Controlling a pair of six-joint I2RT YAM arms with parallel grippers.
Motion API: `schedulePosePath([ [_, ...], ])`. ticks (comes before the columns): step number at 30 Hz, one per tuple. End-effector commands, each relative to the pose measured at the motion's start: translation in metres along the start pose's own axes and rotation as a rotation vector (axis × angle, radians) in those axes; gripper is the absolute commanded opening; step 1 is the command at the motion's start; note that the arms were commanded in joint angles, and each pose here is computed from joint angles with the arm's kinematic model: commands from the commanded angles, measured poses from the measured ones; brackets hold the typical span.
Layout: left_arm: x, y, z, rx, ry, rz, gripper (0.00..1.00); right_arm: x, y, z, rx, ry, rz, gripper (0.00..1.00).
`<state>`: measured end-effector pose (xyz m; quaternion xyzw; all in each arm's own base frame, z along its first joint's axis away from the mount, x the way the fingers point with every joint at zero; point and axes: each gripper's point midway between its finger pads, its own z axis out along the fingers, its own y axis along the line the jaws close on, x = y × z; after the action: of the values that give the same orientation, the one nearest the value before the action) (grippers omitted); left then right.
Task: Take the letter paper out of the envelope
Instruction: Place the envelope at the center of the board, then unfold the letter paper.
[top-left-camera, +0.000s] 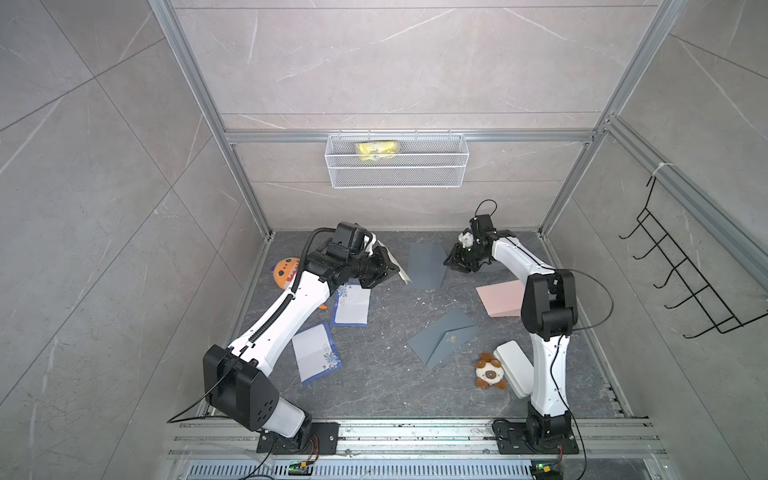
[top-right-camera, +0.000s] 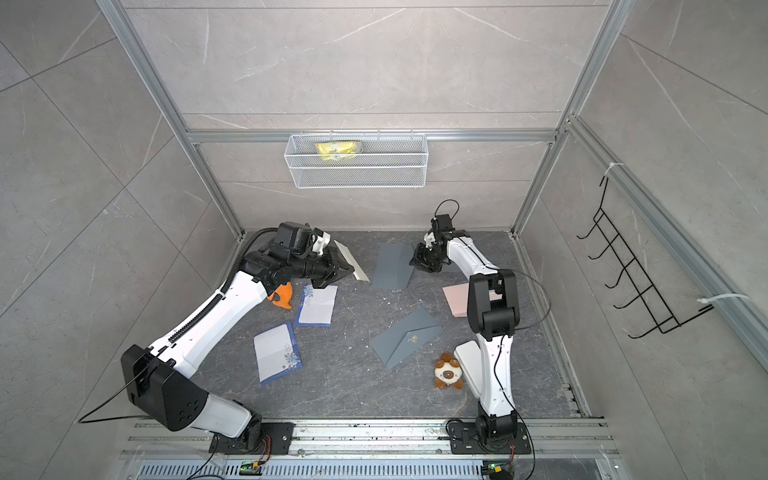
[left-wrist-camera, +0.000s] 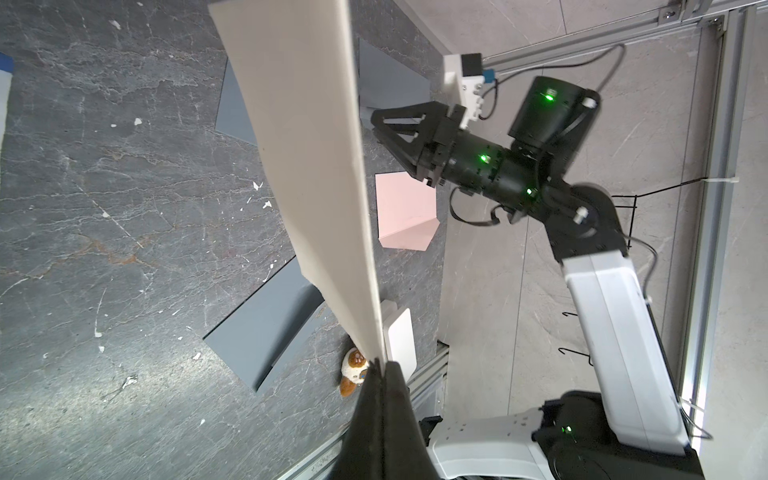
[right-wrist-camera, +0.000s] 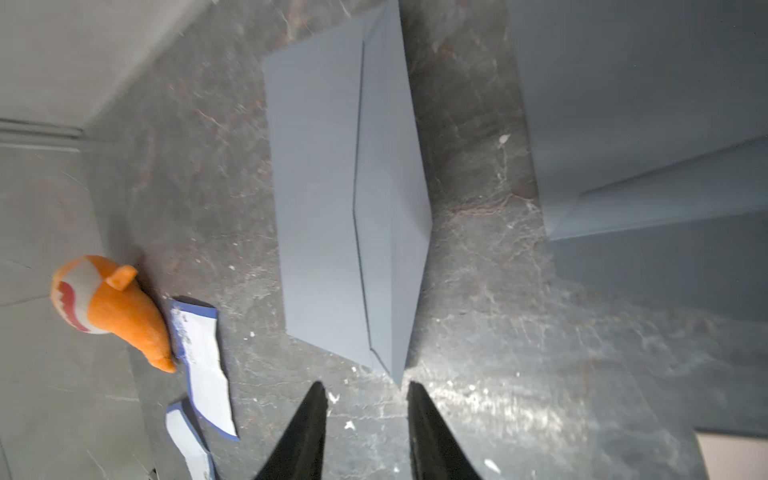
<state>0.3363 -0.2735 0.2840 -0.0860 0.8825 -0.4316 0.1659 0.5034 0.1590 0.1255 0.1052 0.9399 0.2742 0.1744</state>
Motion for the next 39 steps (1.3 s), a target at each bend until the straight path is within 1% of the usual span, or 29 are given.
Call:
schedulePosePath([
  [1, -0.003, -0.023, -0.004, 0.064, 0.018, 0.041, 0.0, -0.01, 0.036, -0.064, -0.085, -0.175, 0.086, 0.38],
  [3, -0.007, -0.03, -0.002, 0.085, 0.023, 0.041, 0.0, -0.003, 0.052, -0.09, -0.184, -0.227, 0.168, 0.4],
  [5, -0.012, -0.04, 0.0, 0.113, 0.024, 0.046, 0.0, 0.008, 0.063, -0.114, -0.282, -0.268, 0.254, 0.45],
  [7, -0.018, -0.05, 0.001, 0.141, 0.024, 0.046, 0.0, 0.02, 0.07, -0.131, -0.372, -0.278, 0.342, 0.5],
  [9, -0.024, -0.06, 0.003, 0.173, 0.023, 0.044, 0.0, 0.037, 0.072, -0.144, -0.424, -0.27, 0.414, 0.53],
  [13, -0.034, -0.077, 0.008, 0.238, 0.02, 0.021, 0.0, 0.064, 0.076, -0.162, -0.506, -0.282, 0.509, 0.6],
  [16, -0.038, -0.089, 0.014, 0.28, 0.025, 0.009, 0.0, 0.082, 0.085, -0.163, -0.565, -0.292, 0.564, 0.63],
  [18, -0.037, -0.093, 0.018, 0.289, 0.033, 0.009, 0.0, 0.085, 0.091, -0.165, -0.608, -0.326, 0.583, 0.64],
  [22, -0.031, -0.099, 0.024, 0.298, 0.047, 0.014, 0.0, 0.079, 0.103, -0.164, -0.657, -0.361, 0.584, 0.64],
  [29, -0.023, -0.104, 0.029, 0.3, 0.052, 0.018, 0.0, 0.066, 0.11, -0.148, -0.69, -0.36, 0.597, 0.64],
  [39, -0.018, -0.102, 0.03, 0.295, 0.057, 0.014, 0.0, 0.056, 0.118, -0.135, -0.708, -0.352, 0.607, 0.62],
])
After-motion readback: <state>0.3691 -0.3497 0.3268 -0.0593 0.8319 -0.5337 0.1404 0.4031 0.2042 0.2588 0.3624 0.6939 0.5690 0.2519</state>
